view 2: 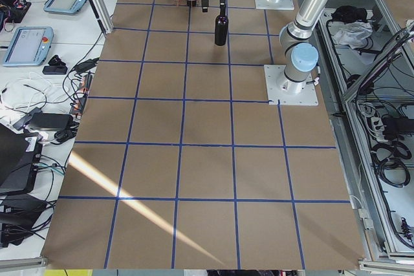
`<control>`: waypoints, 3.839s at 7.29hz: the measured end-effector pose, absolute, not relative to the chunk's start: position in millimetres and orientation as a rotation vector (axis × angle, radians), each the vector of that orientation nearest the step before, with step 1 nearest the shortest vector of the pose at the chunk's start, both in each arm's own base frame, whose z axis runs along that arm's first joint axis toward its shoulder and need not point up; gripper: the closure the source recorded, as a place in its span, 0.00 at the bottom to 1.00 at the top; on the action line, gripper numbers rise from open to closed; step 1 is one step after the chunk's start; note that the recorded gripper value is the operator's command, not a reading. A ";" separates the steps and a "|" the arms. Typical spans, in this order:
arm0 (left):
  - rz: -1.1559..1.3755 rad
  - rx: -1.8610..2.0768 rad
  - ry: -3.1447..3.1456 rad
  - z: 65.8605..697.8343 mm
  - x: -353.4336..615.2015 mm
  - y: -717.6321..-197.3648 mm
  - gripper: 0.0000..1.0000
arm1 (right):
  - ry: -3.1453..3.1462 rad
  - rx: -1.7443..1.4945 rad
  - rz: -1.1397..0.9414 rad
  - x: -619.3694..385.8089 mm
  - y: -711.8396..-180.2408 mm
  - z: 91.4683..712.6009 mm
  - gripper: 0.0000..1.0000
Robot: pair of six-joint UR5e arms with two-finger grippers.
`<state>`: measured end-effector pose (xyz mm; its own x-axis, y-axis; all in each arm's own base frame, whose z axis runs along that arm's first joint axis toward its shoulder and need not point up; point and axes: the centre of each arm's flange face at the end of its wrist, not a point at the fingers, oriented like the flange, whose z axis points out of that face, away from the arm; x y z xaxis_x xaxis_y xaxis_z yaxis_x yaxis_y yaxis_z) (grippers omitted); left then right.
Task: Place wine into wine basket
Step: 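Move the right gripper over the upright bottle and lower onto its neck, then close the right gripper on the bottle neck, then carry the bottle with the right gripper to the copper wine rack, then tilt and lower the bottle into the empty middle rack ring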
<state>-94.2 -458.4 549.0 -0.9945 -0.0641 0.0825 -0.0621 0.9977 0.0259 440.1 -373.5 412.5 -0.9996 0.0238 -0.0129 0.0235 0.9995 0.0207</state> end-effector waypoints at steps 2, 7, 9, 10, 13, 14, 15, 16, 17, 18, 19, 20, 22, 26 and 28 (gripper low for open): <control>-0.036 0.096 -3.058 549.2 -94.1 -457.6 0.00 | 3.129 0.012 0.026 436.4 -369.0 388.7 0.01; -0.031 0.095 -3.060 550.6 -93.4 -456.3 0.00 | 3.110 -0.048 0.015 437.6 -370.5 378.4 0.60; -0.029 0.095 -3.060 551.5 -93.4 -455.5 0.00 | 3.109 -0.075 0.020 437.5 -370.0 378.3 0.76; -0.028 0.095 -3.060 551.7 -93.5 -455.2 0.00 | 3.104 -0.078 0.022 437.6 -369.7 379.1 0.83; -0.033 0.097 -3.064 550.6 -93.7 -454.4 0.00 | 3.070 -0.067 -0.004 435.8 -374.0 396.7 0.90; -0.039 0.105 -3.081 549.3 -92.9 -453.9 0.00 | 3.066 -0.047 -0.014 429.2 -377.0 415.0 0.92; -0.050 0.123 -3.116 546.1 -92.4 -452.9 0.00 | 3.077 -0.011 -0.010 413.7 -380.9 436.5 0.93; -0.051 0.131 -3.155 542.3 -95.6 -451.2 0.00 | 3.091 0.019 0.004 385.6 -389.4 456.8 0.94; -0.030 0.122 -3.175 539.5 -100.3 -450.0 0.00 | 3.103 0.014 0.025 348.9 -399.7 474.5 0.95; 0.012 0.111 -3.182 536.4 -102.5 -451.9 0.00 | 3.115 -0.013 0.034 306.8 -409.5 491.4 0.96; 0.066 0.105 -3.183 534.7 -103.0 -456.2 0.00 | 3.139 -0.036 0.015 265.4 -418.8 506.9 0.96; 0.130 0.108 -3.170 534.9 -102.1 -462.9 0.00 | 3.169 -0.032 -0.018 226.5 -428.5 521.2 0.96; 0.215 0.130 -3.133 538.2 -96.0 -474.8 0.00 | 3.188 -0.077 -0.074 169.8 -449.6 543.5 0.96; 0.233 0.141 -3.123 541.8 -93.7 -479.8 0.00 | 3.167 -0.231 -0.099 109.7 -494.0 555.7 0.96; 0.231 0.139 -3.123 541.4 -94.7 -476.5 0.00 | 3.159 -0.331 -0.078 86.8 -504.0 552.9 0.96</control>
